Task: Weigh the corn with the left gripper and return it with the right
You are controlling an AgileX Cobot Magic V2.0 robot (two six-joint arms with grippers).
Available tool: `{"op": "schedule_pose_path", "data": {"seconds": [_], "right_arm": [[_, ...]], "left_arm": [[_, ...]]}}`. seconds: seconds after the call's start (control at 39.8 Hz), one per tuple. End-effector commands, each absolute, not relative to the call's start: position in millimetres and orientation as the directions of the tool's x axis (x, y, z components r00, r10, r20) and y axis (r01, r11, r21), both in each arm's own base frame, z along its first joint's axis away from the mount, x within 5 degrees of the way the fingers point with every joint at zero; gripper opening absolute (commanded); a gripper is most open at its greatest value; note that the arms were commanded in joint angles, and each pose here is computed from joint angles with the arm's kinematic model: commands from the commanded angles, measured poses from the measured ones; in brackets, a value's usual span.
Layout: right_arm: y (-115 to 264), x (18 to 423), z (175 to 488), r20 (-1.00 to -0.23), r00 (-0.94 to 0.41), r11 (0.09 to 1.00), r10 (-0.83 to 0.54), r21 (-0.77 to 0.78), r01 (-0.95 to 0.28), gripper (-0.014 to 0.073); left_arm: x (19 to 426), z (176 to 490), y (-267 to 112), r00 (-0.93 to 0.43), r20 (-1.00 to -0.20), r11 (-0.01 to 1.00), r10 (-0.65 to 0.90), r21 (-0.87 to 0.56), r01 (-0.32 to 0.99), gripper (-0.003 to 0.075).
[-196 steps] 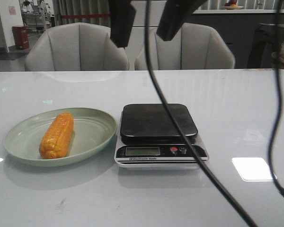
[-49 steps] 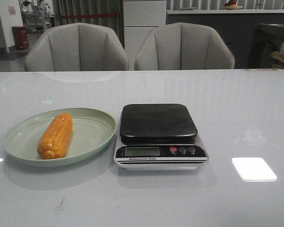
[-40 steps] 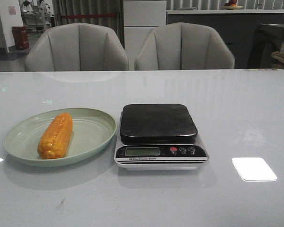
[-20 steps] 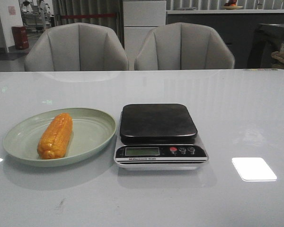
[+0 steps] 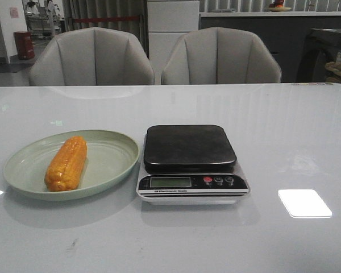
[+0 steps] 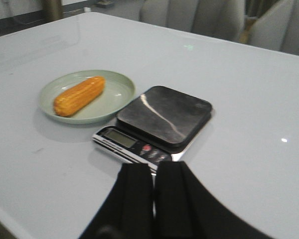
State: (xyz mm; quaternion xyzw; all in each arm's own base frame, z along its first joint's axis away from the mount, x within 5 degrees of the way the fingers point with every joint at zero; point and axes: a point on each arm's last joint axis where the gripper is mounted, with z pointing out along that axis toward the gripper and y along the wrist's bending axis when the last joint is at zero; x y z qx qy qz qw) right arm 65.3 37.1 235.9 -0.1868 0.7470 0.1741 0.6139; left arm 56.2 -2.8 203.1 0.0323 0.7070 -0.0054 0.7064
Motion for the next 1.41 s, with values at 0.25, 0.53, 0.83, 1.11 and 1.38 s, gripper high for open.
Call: {"op": "schedule_pose_path", "data": {"seconds": [0.25,0.53,0.83,1.11,1.38], "right_arm": [[15,74,224,-0.995,0.05,0.978,0.083,0.071,-0.195,0.0167],[9,62,204,-0.996,0.044,0.986,0.083,0.076,-0.147,0.0167],[7,55,202,-0.994,0.068,0.987,0.085,0.075,-0.14,0.0167],[7,55,202,-0.994,0.068,0.987,0.085,0.075,-0.14,0.0167],[7,55,202,-0.994,0.068,0.987,0.085,0.075,-0.14,0.0167]], "left_arm": [[56,201,-3,0.069,-0.997,0.998,0.024,0.028,0.054,0.0122],[56,201,-3,0.069,-0.997,0.998,0.024,0.028,0.054,0.0122],[56,201,-3,0.067,-0.997,0.998,0.024,0.028,0.054,0.0122],[56,201,-3,0.067,-0.997,0.998,0.024,0.028,0.054,0.0122],[56,201,-3,0.067,-0.997,0.998,0.024,0.028,0.054,0.0122]]}}
